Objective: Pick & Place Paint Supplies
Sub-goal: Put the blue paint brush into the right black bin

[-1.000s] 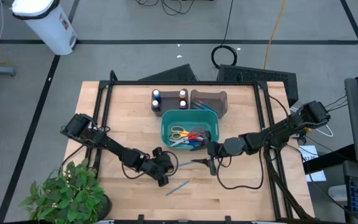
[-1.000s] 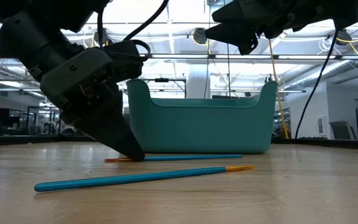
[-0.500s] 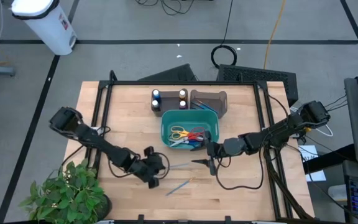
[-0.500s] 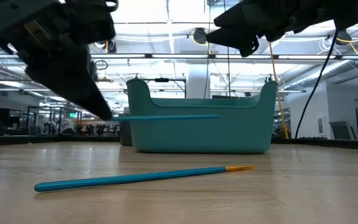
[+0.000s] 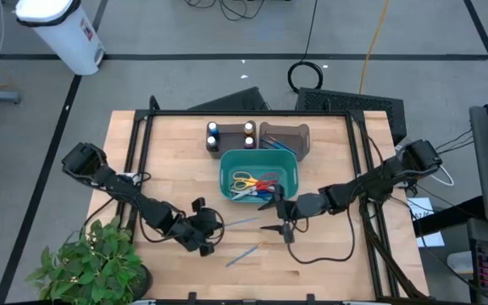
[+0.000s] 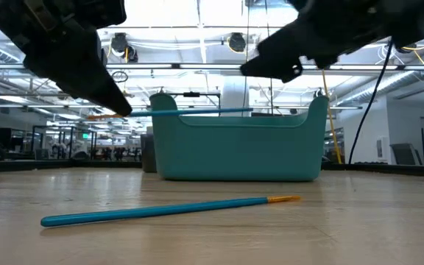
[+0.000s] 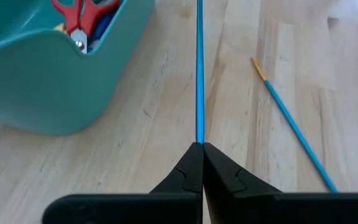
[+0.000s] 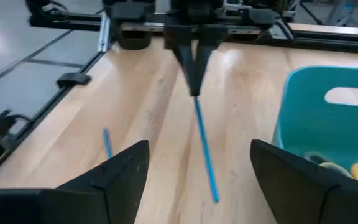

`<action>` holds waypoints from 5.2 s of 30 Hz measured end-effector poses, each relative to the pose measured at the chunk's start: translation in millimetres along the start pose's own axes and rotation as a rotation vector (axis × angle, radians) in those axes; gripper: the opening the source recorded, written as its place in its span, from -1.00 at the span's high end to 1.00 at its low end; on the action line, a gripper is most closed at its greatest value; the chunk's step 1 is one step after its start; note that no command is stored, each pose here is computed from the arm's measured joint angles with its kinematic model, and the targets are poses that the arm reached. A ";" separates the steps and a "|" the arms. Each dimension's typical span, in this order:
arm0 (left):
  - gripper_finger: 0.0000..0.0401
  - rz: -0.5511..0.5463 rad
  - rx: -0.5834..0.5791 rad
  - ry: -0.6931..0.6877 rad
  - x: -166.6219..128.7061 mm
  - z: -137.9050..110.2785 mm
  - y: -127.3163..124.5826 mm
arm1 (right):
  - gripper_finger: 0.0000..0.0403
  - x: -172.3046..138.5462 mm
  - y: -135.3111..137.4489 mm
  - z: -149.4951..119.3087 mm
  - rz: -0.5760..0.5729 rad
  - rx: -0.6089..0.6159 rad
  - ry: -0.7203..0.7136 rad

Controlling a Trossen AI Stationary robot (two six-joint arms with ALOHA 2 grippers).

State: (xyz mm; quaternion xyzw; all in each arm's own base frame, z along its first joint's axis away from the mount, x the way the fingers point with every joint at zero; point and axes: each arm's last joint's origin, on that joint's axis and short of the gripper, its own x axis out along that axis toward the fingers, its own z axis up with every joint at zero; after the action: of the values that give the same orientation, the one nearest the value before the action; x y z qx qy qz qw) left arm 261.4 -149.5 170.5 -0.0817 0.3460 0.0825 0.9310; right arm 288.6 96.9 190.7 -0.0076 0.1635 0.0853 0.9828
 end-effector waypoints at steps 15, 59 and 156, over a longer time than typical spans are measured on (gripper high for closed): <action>1.00 -0.018 0.018 -0.037 0.2 4.2 -1.8 | -0.27 40.6 -15.8 -17.5 0.037 0.029 0.113; 1.00 -0.030 0.019 -0.051 -0.4 6.1 -2.9 | 0.98 42.5 -28.8 -19.0 0.179 0.049 0.136; 0.26 -0.051 0.293 -0.395 -43.1 77.6 33.8 | 1.00 -135.3 -125.4 24.3 -0.620 0.149 0.050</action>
State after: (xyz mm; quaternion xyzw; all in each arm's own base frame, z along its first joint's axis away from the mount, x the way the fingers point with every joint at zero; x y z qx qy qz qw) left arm 271.1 -104.5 253.6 0.0632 0.1634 0.0222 0.9843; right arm 191.5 -48.0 255.7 0.0131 0.1833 -0.2308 0.9555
